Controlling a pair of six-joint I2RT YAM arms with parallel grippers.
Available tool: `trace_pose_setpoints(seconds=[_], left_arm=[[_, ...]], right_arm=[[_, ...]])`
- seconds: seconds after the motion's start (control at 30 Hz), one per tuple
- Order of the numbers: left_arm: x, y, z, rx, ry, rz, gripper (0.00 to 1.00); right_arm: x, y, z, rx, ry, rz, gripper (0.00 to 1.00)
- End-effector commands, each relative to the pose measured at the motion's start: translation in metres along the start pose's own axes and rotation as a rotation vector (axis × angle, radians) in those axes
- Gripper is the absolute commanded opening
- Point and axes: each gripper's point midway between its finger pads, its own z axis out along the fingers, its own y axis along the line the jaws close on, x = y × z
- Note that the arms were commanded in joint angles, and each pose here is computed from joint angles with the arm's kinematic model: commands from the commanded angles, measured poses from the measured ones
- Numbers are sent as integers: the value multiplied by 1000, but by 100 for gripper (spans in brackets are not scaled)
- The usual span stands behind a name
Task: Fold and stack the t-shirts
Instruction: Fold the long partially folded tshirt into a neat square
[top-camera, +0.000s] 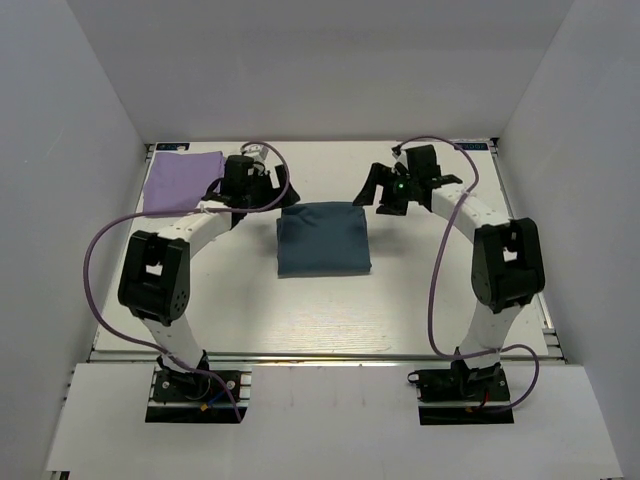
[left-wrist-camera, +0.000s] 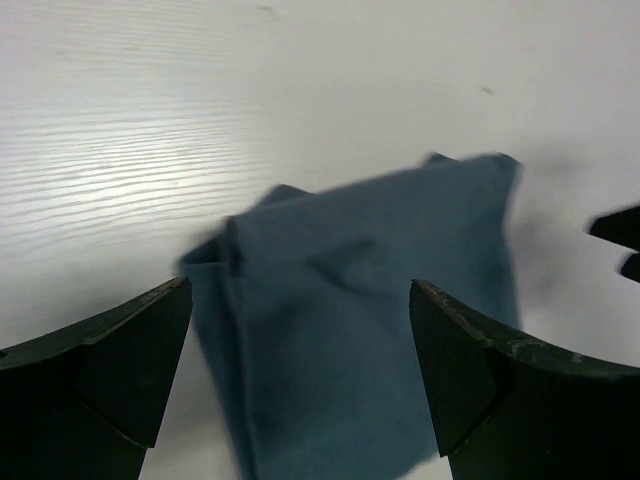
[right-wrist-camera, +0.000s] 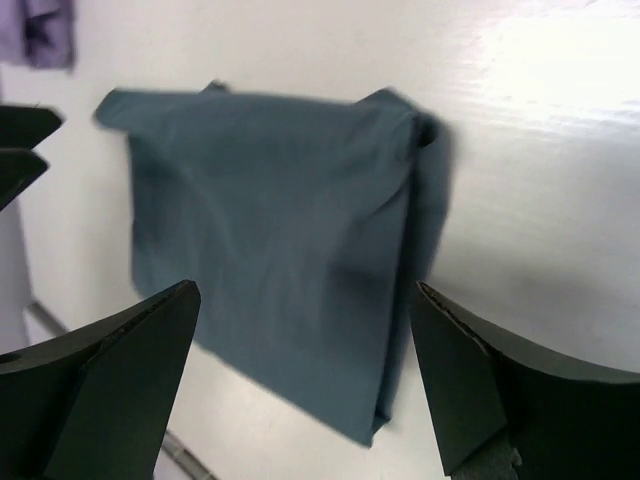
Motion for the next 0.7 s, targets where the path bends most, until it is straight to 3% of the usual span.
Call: trace_pose_setpoints(seconds=[0.0, 0.1, 0.33, 0.57, 0.67], left_arm=[[-9, -75, -29, 351, -35, 115, 100], [-5, -88, -21, 449, -3, 120, 100], [20, -70, 17, 444, 113, 92, 100], [37, -30, 66, 322, 168, 38, 100], [44, -21, 76, 313, 193, 21, 100]], right_arm=[[-17, 49, -20, -196, -103, -92, 90], [-10, 55, -15, -246, -68, -80, 90], [-16, 64, 9, -334, -45, -66, 90], [-23, 36, 58, -312, -17, -2, 90], [-14, 3, 87, -211, 1, 51, 90]])
